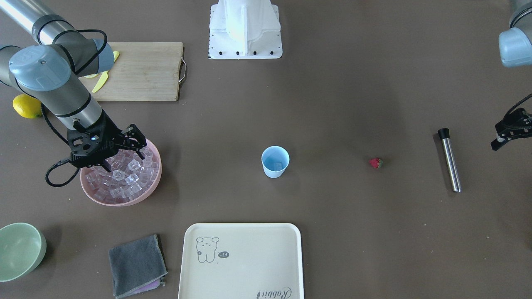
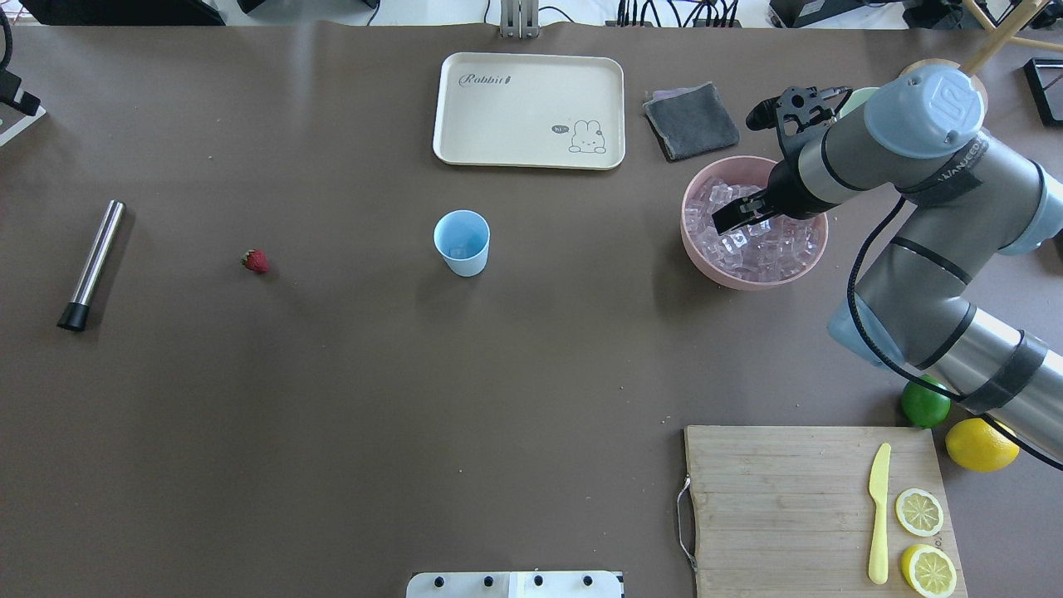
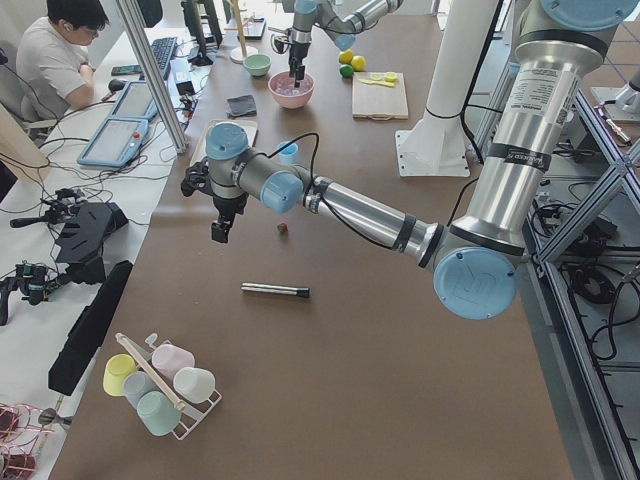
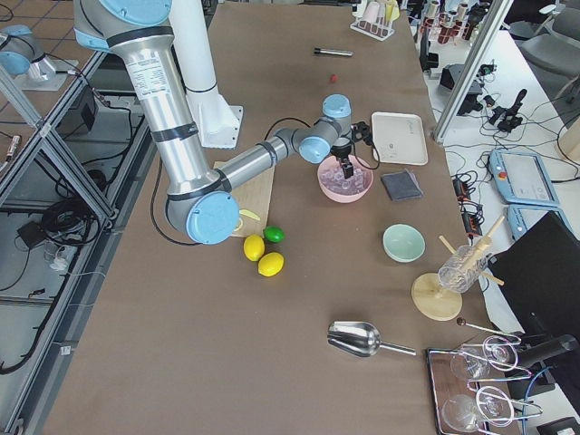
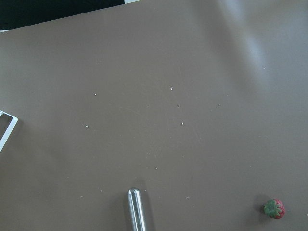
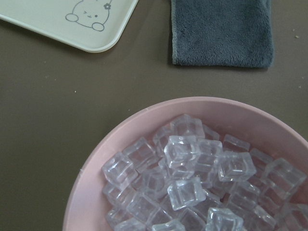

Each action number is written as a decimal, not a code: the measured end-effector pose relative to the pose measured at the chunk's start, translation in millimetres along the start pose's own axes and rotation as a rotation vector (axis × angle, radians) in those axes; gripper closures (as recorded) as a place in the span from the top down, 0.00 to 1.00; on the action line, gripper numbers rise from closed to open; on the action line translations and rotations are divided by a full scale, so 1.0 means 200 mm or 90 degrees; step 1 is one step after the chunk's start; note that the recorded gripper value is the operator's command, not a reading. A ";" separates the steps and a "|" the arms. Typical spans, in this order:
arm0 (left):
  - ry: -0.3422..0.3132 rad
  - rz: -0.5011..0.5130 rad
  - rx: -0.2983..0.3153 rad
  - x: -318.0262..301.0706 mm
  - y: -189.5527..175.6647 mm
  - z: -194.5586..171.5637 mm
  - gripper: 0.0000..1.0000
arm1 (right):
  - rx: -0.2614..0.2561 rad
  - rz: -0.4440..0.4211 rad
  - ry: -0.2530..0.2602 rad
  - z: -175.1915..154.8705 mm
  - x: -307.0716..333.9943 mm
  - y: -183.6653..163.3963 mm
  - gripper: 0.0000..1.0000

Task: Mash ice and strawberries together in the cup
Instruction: 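Grasp another ice cube with the right gripper and lift it, then carry the ice cube with the right gripper over the light-blue cup, then open the right gripper to drop the ice cube into the cup, then move the right gripper back over the pink ice bowl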

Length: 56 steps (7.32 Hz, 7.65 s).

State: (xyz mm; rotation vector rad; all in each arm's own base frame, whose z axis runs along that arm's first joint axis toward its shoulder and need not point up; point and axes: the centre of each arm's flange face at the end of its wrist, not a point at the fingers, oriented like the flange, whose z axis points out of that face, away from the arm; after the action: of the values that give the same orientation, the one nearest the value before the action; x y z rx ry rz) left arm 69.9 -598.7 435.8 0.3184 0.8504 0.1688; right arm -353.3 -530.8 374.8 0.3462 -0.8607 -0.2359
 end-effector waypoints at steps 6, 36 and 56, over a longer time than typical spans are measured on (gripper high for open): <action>0.001 0.004 0.005 0.02 -0.02 -0.02 0.98 | -0.016 0.025 -0.006 0.08 -0.06 0.05 0.79; 0.009 0.003 -0.009 0.09 -0.03 0.07 0.98 | 0.060 0.272 0.044 -0.15 -1.61 -0.53 0.00; 0.017 0.013 -0.017 0.12 -0.03 0.16 0.98 | 0.061 0.284 0.012 -0.37 -1.40 -0.64 0.89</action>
State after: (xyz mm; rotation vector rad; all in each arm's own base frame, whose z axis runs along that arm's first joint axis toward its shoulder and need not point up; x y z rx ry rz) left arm 109.2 -605.3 436.2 0.2999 0.8705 0.2043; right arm -481.9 -538.2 85.2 0.2370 -0.9092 0.2222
